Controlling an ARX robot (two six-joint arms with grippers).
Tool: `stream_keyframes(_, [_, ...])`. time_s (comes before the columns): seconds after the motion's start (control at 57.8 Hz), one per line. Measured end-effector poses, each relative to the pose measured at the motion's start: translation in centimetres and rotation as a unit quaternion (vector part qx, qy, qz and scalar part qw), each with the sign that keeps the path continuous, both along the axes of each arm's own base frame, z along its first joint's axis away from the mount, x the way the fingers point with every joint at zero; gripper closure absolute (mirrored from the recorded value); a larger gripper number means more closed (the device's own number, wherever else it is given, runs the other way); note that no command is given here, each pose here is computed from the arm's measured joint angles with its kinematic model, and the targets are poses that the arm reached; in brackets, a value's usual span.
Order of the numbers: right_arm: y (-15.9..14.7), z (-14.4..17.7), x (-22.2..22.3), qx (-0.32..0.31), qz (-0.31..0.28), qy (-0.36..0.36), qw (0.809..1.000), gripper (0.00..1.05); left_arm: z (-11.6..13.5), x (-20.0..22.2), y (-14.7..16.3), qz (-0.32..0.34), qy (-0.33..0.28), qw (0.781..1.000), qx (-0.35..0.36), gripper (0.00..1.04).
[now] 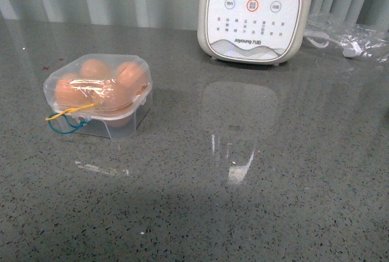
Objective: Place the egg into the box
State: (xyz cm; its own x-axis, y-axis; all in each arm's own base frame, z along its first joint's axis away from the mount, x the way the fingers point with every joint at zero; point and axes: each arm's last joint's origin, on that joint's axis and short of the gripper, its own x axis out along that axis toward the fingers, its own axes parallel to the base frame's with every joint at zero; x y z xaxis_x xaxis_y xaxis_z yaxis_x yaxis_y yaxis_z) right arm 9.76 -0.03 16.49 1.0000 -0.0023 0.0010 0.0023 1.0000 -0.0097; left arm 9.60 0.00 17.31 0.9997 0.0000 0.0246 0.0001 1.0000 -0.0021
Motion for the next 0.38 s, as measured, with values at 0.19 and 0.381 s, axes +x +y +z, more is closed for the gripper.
stream_keyframes(0.19, [0.00, 0.00, 0.00, 0.000, 0.000, 0.000, 1.000, 0.07, 0.00, 0.00, 0.00, 0.000, 0.000, 1.000, 0.000, 0.07])
stream_keyframes(0.381, [0.00, 0.00, 0.00, 0.000, 0.000, 0.000, 1.000, 0.07, 0.00, 0.00, 0.00, 0.000, 0.000, 1.000, 0.000, 0.07])
